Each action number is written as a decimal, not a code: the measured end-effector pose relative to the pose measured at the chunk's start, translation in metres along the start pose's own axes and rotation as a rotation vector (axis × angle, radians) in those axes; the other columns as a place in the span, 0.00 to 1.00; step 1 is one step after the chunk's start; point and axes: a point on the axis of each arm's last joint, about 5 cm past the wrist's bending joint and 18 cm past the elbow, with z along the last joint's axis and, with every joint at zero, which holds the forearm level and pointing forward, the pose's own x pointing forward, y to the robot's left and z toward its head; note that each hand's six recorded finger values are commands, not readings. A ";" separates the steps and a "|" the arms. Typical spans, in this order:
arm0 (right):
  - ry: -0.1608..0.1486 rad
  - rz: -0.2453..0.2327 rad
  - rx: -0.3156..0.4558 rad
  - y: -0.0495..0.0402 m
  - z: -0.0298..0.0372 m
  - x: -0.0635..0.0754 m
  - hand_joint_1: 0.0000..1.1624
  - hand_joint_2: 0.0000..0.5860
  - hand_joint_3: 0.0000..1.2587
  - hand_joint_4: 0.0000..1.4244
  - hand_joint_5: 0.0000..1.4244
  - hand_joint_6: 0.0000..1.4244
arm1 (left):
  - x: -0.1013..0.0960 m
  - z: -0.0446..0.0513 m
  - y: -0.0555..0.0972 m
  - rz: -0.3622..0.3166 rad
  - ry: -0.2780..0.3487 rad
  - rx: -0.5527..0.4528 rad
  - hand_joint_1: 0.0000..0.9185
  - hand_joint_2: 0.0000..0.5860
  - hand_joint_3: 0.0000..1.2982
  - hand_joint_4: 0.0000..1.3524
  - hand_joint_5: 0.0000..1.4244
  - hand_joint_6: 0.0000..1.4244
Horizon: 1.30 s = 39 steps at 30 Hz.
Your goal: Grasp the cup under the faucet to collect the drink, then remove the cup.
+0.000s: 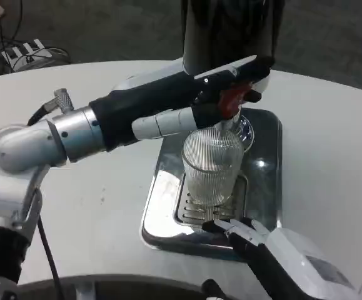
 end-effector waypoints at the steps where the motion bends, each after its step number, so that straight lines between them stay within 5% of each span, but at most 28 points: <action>1: 0.000 0.000 0.000 0.0000 0.0000 0.000 0.61 0.85 0.13 0.06 0.00 0.00 | 0.000 0.0003 0.000 0.000 0.000 0.010 0.00 0.06 0.00 0.00 0.08 0.05; 39: -0.004 -0.010 0.003 -0.0004 0.0001 0.000 0.61 0.85 0.13 0.06 0.00 0.00 | -0.001 0.0054 -0.001 -0.009 0.038 0.216 0.00 0.06 0.00 0.00 0.09 0.04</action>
